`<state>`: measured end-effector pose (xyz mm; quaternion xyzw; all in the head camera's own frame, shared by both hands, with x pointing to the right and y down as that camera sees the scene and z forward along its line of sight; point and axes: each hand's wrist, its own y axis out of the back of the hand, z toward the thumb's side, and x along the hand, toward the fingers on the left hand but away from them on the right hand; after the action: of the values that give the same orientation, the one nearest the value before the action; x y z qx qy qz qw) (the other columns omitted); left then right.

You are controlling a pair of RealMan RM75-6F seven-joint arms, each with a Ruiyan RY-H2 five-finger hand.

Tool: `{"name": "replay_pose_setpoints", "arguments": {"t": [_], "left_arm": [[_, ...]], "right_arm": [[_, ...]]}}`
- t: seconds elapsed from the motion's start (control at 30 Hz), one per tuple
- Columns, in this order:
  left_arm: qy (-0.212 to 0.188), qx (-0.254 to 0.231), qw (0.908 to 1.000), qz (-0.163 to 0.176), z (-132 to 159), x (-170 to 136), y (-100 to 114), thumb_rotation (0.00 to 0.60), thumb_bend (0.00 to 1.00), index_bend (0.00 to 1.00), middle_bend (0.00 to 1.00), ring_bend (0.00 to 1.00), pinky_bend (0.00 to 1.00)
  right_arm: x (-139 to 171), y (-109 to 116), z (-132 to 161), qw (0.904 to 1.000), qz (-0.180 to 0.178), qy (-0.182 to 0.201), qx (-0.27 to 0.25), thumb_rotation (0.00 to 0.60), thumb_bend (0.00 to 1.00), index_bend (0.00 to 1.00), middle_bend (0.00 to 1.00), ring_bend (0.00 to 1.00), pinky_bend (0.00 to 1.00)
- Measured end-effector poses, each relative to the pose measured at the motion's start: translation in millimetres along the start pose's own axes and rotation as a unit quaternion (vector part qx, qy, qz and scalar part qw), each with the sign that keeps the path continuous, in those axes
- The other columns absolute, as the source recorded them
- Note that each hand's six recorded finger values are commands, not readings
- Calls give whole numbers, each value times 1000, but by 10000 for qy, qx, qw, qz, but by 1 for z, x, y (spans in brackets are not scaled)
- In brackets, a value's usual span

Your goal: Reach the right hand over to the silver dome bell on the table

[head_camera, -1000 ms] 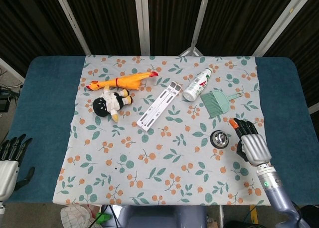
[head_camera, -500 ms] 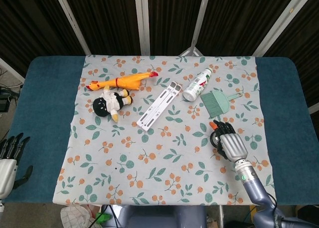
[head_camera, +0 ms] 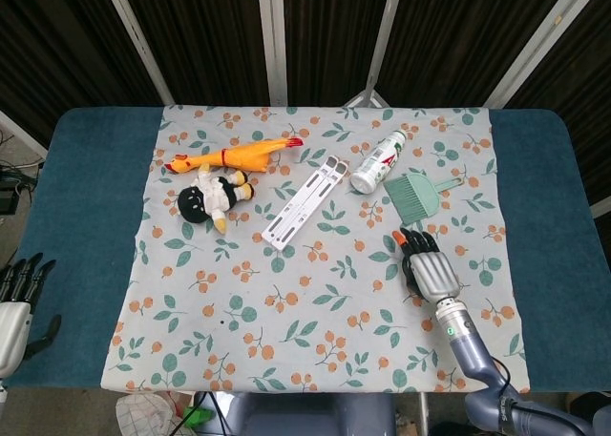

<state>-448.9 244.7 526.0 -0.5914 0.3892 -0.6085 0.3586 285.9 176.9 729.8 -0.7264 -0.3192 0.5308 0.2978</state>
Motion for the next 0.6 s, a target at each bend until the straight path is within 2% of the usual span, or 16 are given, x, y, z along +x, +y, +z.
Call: {"name": "replay_pose_setpoints", "arguments": {"t": [0.33,0.47,0.6], "left_arm": [[-1,12,10000,-4,1,0,0,600,525,95,0,0,0],[-3,-1,10000,5,1,-1,0,600,525,95,0,0,0],[-12,-27,10000,24,0,-2,2,600,525,95,0,0,0]], "right_arm": [[-1,-14,0,10000,94,30,-12,600,1000,0,0,0,0],[-2,-11,4,9999,33,101,5,600,1000,0,0,0,0],[-3,3,12,9997,-130,219,-6,600,1000,0,0,0,0]]}}
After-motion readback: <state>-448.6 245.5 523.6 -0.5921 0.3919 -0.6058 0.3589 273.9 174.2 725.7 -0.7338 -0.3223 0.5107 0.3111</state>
